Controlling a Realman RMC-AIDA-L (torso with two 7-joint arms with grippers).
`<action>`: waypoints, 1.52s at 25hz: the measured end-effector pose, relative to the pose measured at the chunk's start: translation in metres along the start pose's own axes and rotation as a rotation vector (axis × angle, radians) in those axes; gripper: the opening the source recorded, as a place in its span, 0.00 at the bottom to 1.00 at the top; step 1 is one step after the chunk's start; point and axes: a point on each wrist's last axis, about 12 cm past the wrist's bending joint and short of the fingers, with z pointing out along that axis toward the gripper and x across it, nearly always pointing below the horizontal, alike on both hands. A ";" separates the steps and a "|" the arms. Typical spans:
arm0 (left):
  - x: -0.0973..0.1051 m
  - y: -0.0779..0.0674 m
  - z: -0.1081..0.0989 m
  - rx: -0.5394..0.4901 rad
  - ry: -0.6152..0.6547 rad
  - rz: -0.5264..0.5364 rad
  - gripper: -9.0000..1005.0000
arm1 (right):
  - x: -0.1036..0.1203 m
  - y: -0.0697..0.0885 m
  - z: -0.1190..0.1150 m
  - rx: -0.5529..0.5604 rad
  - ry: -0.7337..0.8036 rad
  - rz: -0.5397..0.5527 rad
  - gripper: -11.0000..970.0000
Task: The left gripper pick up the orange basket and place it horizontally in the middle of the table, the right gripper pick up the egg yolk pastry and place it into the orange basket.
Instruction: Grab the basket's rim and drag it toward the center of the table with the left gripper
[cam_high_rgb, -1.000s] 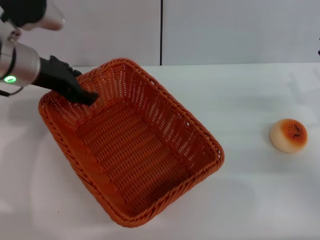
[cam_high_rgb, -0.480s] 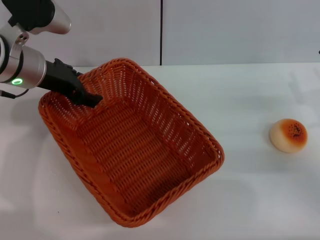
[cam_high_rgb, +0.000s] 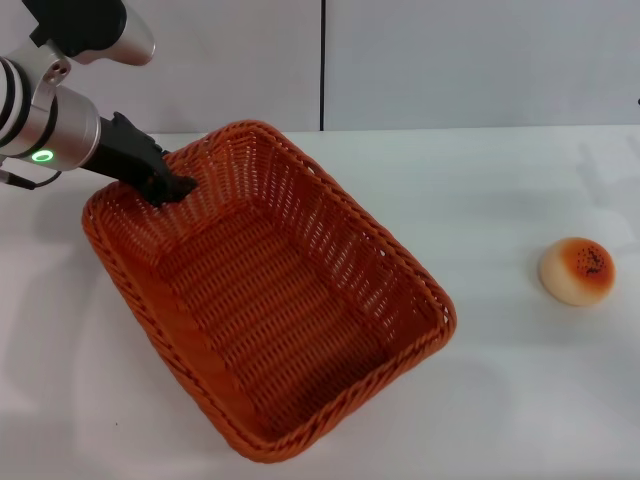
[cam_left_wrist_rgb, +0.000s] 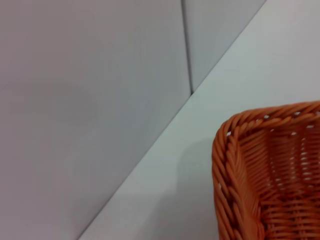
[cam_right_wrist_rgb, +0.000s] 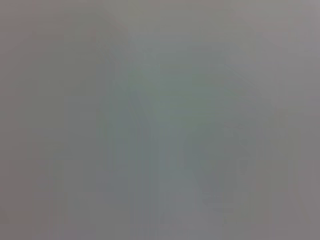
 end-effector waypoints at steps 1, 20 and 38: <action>0.000 0.000 0.000 -0.007 0.006 0.004 0.50 | 0.000 0.000 0.000 0.000 -0.001 0.000 0.69; -0.007 0.007 0.003 -0.048 0.030 -0.037 0.32 | -0.001 0.001 0.002 -0.005 -0.010 0.000 0.69; 0.036 0.023 -0.052 -0.113 0.006 -0.583 0.23 | -0.015 -0.009 0.018 -0.015 -0.069 -0.010 0.69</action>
